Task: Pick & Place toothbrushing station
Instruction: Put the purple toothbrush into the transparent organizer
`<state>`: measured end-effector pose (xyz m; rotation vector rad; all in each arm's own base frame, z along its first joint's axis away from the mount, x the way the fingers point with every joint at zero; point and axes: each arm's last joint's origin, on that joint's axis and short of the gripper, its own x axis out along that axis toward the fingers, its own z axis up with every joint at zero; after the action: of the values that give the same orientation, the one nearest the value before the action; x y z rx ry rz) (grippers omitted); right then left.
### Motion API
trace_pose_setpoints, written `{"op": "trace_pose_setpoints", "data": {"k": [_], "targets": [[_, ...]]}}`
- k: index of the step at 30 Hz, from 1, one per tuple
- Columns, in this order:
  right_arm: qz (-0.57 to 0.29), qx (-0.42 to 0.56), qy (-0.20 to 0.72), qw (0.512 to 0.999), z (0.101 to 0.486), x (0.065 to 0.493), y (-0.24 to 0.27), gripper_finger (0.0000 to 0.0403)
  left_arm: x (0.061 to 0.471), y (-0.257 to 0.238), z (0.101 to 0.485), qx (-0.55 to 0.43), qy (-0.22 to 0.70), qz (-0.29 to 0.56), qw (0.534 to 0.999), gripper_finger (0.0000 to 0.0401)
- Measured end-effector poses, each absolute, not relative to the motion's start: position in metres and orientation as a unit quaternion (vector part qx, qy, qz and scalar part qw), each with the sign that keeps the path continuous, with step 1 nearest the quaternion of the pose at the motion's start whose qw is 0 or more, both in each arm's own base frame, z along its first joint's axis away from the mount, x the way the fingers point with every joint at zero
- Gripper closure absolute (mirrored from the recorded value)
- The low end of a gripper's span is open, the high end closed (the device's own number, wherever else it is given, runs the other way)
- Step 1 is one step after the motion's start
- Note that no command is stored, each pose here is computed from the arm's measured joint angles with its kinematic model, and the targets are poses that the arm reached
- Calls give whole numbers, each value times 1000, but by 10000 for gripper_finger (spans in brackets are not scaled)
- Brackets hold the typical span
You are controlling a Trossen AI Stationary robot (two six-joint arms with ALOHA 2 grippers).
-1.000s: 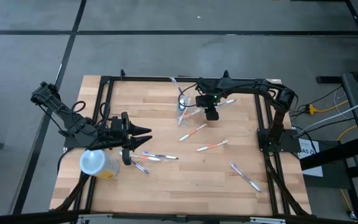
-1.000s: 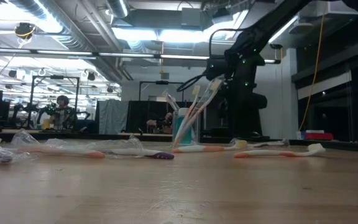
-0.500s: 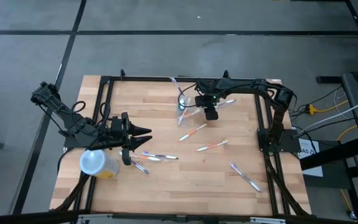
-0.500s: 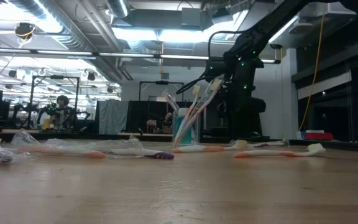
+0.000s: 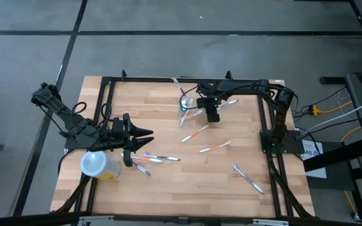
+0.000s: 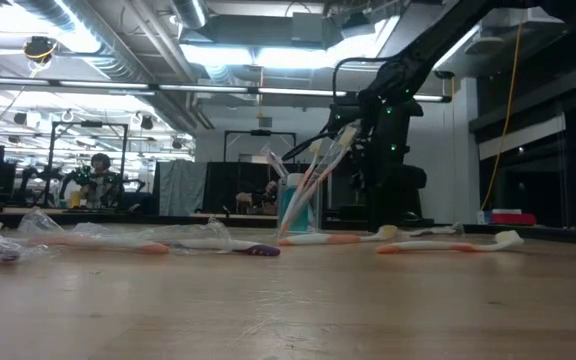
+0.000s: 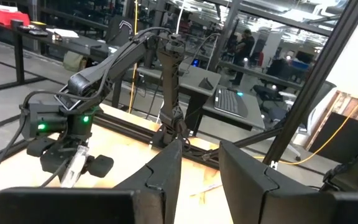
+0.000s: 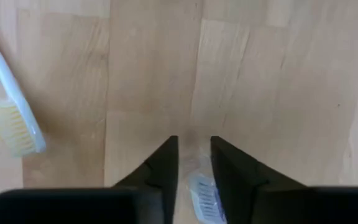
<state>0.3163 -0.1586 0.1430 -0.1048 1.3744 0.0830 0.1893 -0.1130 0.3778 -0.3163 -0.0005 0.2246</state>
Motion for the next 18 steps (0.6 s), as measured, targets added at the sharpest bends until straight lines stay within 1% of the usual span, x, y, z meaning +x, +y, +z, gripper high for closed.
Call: {"op": "trace_pose_setpoints", "data": {"k": [2, 6, 7, 13, 18], "targets": [[37, -50, 632, 773, 143, 317, -159, 325, 189, -113, 378, -157, 0, 112, 981, 299], [36, -48, 633, 772, 143, 316, -160, 385, 189, -113, 378, -157, 0, 112, 981, 299], [36, -48, 633, 772, 143, 316, -160, 393, 189, -113, 378, -157, 0, 112, 981, 299], [32, -48, 641, 765, 145, 314, -159, 399, 189, -113, 378, -157, 0, 112, 981, 297], [14, -51, 627, 777, 165, 309, -158, 400, 189, -113, 378, -157, 0, 112, 981, 298]]}}
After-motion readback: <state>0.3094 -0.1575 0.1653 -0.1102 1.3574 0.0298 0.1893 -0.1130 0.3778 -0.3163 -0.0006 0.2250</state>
